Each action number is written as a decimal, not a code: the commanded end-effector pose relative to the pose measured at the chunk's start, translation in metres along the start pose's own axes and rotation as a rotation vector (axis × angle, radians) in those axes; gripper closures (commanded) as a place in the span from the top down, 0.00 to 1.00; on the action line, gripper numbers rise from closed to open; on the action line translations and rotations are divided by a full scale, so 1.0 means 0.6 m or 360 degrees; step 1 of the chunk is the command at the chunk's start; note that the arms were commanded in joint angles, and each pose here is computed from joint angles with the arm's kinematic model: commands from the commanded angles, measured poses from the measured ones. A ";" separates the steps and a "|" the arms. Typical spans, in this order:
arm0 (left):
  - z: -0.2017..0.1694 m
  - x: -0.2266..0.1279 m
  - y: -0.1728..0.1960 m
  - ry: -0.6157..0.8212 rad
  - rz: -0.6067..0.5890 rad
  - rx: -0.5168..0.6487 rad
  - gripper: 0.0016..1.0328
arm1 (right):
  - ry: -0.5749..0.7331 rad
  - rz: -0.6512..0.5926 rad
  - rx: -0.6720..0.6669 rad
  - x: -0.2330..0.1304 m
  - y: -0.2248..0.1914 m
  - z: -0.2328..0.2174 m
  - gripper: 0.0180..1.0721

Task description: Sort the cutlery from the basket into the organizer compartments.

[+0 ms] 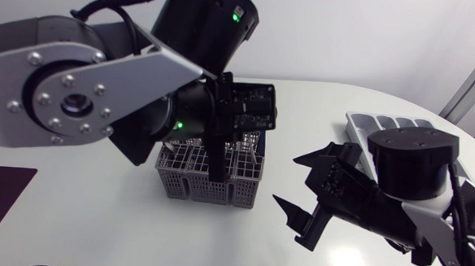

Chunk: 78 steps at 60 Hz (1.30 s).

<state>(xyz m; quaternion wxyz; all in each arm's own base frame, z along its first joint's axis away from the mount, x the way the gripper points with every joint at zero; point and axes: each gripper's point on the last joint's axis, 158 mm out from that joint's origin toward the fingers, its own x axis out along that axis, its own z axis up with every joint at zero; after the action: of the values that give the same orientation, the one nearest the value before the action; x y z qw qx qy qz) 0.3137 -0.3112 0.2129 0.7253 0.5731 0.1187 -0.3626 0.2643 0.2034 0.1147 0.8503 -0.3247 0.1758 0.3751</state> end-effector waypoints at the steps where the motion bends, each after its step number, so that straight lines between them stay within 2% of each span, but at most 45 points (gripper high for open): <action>1: 0.015 -0.027 0.038 -0.0036 0.0066 -0.0213 0.03 | -0.0044 -0.0061 0.0091 -0.004 -0.019 0.026 0.93; 16: 0.005 -0.012 0.030 0.0090 -0.0035 -0.0705 0.03 | -0.0048 -0.0242 0.0104 -0.010 -0.039 0.048 0.93; 21: 0.006 -0.012 0.037 0.0079 -0.0045 -0.0867 0.03 | -0.0066 -0.0278 0.0115 -0.012 -0.044 0.059 0.96; 29: 0.000 -0.002 0.031 0.0110 -0.0214 -0.1208 0.05 | -0.0098 -0.0307 0.0137 -0.010 -0.053 0.077 0.96; 38: 0.000 0.004 0.035 0.0103 -0.0343 -0.1440 0.06 | -0.0154 -0.0337 0.0135 -0.006 -0.057 0.096 0.94; 54: 0.005 0.008 0.025 0.0131 -0.0486 -0.1564 0.07 | -0.0240 -0.0378 0.0058 0.007 -0.062 0.131 0.68; 56: 0.006 0.010 0.022 0.0136 -0.0497 -0.1563 0.07 | -0.0253 -0.0384 0.0044 0.010 -0.062 0.136 0.63; 58: 0.006 0.010 0.020 0.0138 -0.0511 -0.1565 0.07 | -0.0258 -0.0392 0.0028 0.015 -0.064 0.140 0.51; 69: -0.004 0.019 0.013 0.0176 -0.0529 -0.1570 0.06 | -0.0245 -0.0414 -0.0018 0.030 -0.070 0.150 0.28; 78: -0.007 0.021 0.009 0.0178 -0.0548 -0.1585 0.06 | -0.0237 -0.0415 -0.0032 0.037 -0.073 0.155 0.23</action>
<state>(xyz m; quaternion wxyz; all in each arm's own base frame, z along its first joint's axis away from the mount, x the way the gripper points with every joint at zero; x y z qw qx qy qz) 0.3247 -0.3097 0.2072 0.8320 0.1657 0.4013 -0.3453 0.3126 0.2509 0.1796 0.8991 -0.3192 0.0764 0.2895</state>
